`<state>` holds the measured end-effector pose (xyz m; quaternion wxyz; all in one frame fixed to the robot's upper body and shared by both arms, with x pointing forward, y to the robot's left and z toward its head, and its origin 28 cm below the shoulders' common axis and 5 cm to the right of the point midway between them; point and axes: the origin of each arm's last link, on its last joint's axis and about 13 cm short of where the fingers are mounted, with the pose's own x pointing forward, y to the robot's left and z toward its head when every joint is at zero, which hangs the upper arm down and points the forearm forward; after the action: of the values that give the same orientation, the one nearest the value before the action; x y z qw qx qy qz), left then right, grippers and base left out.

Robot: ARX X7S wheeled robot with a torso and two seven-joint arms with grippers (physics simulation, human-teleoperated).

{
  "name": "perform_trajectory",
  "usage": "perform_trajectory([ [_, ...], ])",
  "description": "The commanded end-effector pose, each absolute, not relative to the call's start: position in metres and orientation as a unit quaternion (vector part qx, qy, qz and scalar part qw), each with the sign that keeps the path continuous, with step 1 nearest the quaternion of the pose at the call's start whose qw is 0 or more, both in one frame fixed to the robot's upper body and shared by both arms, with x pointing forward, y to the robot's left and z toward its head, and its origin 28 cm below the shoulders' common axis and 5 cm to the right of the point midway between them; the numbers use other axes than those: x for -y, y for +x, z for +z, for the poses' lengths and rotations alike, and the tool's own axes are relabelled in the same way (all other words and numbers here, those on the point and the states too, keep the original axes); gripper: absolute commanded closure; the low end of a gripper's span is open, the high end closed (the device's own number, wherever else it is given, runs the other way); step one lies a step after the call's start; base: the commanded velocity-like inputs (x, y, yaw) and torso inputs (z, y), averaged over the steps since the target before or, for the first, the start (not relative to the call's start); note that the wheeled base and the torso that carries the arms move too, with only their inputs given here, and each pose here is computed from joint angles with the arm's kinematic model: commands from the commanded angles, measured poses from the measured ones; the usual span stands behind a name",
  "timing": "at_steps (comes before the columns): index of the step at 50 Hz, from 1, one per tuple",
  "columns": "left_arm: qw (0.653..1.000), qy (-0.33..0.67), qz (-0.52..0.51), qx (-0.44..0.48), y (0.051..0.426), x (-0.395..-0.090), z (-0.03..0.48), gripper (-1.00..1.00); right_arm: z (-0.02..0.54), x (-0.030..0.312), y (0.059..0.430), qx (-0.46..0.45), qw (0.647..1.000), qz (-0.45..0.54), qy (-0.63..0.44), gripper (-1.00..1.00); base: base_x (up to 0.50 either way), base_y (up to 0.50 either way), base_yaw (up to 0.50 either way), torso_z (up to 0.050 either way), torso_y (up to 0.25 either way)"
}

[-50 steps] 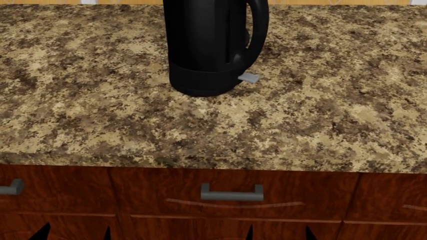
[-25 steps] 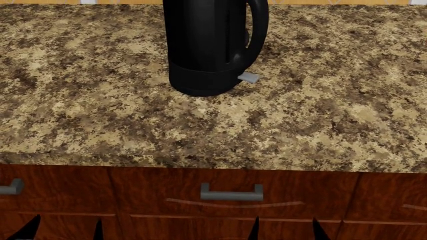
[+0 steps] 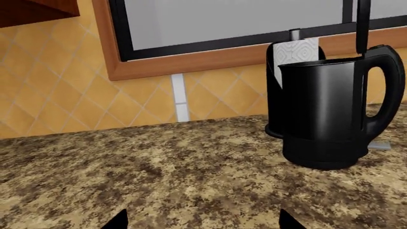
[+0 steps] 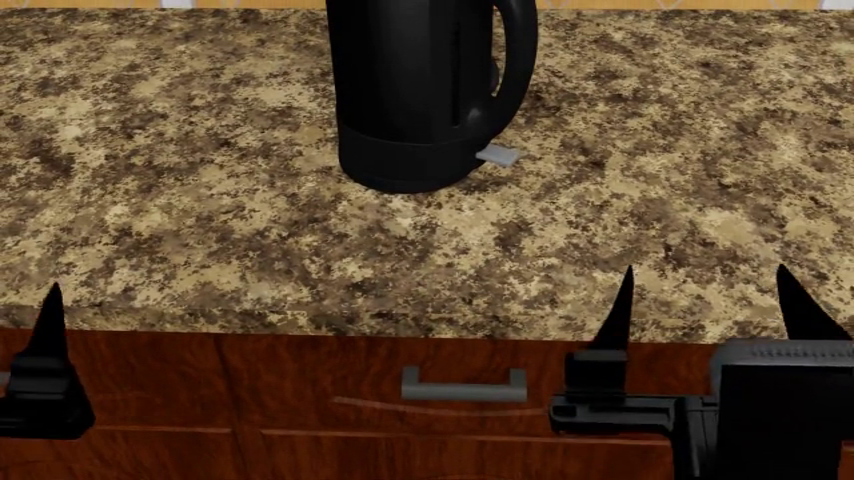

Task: Close the lid of the electric kettle.

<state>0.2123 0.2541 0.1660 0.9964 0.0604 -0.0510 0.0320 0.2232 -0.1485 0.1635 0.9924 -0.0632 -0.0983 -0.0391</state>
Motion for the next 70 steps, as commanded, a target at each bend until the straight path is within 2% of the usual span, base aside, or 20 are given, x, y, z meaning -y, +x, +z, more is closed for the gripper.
perform_trajectory([
  [1, 0.993, 0.074, 0.015, 0.093, 0.202, -0.260, 0.217, -1.00, 0.216, 0.157, 0.209, 0.145, 0.984, -0.041, -0.098, -1.00, 0.00, 0.00, 0.00, 0.000, 0.000],
  [7, 0.989, 0.088, 0.019, 0.114, 0.202, -0.263, 0.236, -1.00, 0.232, 0.160, 0.207, 0.170, 0.979, -0.050, -0.103, -1.00, 0.00, 0.00, 0.00, 0.000, 0.000],
  [26, 0.988, 0.099, 0.022, 0.118, 0.199, -0.268, 0.248, -1.00, 0.247, 0.166, 0.204, 0.178, 0.977, -0.060, -0.104, -1.00, 0.02, 0.00, 0.00, 0.000, 0.000],
  [70, 0.987, 0.102, 0.026, 0.123, 0.205, -0.273, 0.251, -1.00, 0.243, 0.161, 0.217, 0.181, 0.977, -0.053, -0.096, -1.00, 0.50, 0.00, 0.00, 0.000, 0.002],
])
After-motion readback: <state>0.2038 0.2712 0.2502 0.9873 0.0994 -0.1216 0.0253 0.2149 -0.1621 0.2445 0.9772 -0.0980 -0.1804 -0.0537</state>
